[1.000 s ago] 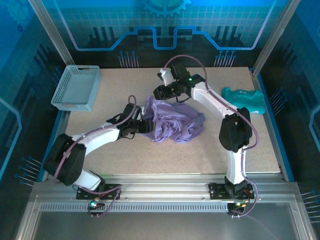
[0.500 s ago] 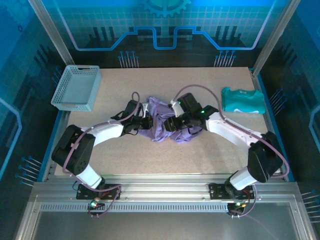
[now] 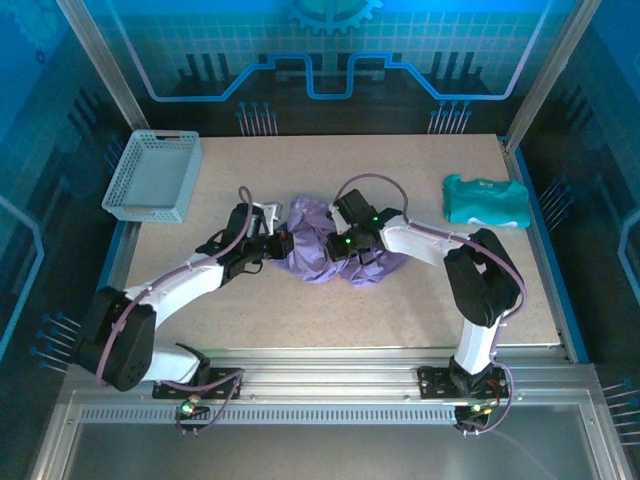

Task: Fold the inside-out t-shirt

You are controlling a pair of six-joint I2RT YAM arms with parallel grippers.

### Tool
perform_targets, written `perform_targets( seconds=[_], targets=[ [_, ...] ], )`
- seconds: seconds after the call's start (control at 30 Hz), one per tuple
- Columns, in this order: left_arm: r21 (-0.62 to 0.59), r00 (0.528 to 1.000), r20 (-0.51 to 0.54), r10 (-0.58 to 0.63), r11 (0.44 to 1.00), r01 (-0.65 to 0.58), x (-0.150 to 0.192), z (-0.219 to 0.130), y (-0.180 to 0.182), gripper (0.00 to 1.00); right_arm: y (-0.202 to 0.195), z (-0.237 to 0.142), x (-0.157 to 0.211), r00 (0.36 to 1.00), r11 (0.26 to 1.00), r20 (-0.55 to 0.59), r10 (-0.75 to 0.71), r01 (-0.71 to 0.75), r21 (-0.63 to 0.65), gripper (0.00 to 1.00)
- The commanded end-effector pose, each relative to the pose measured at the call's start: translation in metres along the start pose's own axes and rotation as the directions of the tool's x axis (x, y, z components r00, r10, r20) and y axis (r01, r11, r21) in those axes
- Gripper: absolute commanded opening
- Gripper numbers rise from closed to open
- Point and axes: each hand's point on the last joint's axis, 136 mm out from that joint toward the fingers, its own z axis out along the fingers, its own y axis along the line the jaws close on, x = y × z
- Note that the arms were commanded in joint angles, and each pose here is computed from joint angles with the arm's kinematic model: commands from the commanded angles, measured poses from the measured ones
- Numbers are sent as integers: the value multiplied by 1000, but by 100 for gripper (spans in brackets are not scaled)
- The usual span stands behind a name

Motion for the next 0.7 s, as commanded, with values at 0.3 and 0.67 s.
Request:
perform_targets(
  seconds=[0.3, 0.67],
  targets=[
    [170, 949, 311, -46, 985, -7, -120, -109, -81, 0, 15, -255, -59, 792, 984, 599, -123, 175, -29, 0],
    [299, 961, 262, -86, 954, 4, -135, -108, -114, 0, 53, -272, -41, 735, 928, 666, -125, 324, -184, 9]
  ],
)
